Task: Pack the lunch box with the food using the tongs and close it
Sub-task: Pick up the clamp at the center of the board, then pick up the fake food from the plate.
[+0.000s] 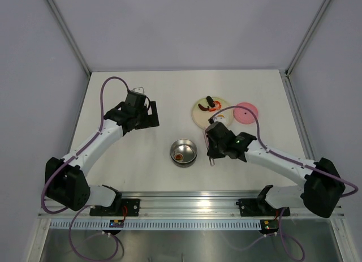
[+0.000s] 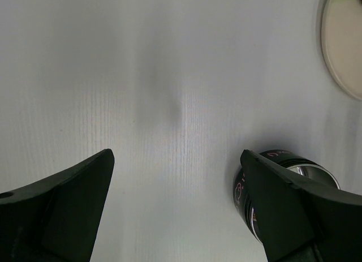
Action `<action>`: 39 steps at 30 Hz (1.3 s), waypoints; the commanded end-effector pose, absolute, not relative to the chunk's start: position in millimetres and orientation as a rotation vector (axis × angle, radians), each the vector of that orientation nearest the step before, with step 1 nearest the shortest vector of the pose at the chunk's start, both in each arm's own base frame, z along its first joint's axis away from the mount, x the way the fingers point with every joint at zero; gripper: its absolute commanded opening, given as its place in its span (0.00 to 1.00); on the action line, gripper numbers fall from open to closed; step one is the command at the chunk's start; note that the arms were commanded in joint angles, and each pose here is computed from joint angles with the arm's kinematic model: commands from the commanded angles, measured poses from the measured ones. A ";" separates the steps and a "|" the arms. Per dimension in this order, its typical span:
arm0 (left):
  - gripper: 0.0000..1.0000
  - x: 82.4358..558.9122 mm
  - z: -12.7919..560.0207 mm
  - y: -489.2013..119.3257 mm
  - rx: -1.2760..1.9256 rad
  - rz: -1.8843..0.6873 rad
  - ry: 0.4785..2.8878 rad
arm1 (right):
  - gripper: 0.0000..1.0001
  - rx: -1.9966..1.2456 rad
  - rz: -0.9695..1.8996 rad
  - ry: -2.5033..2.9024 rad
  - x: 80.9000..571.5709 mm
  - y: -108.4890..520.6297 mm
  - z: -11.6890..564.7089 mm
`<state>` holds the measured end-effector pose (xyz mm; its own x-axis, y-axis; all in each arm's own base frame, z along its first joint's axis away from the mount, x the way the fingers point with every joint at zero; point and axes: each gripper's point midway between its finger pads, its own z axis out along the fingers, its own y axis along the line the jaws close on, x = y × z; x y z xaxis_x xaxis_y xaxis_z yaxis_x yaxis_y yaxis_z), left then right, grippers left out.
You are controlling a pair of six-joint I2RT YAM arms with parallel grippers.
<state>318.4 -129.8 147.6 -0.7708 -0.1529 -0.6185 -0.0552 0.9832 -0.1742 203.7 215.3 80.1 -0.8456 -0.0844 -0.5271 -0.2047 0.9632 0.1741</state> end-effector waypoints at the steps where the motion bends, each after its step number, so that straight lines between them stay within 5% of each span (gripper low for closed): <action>1: 0.99 332.5 175.9 -131.5 -0.162 -0.226 2.344 | 0.00 -0.261 0.423 2.578 217.6 200.8 144.1; 12: 0.99 329.1 175.4 -129.4 -0.172 -0.228 2.342 | 0.08 -0.144 0.539 2.594 324.1 181.4 220.0; 18: 0.99 327.1 177.9 -118.4 -0.173 -0.171 2.335 | 0.14 -0.163 0.463 2.671 373.4 171.7 202.3; 39: 0.99 330.0 178.0 -113.8 -0.179 -0.151 2.336 | 0.30 -0.137 0.415 2.801 415.6 149.6 151.3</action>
<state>319.6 -115.4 160.8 -0.7357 -0.1672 -0.6564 -0.0849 0.9842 -0.1555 411.9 149.0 138.4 -0.9580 -0.0130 -0.2866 -0.0968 0.9551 0.2801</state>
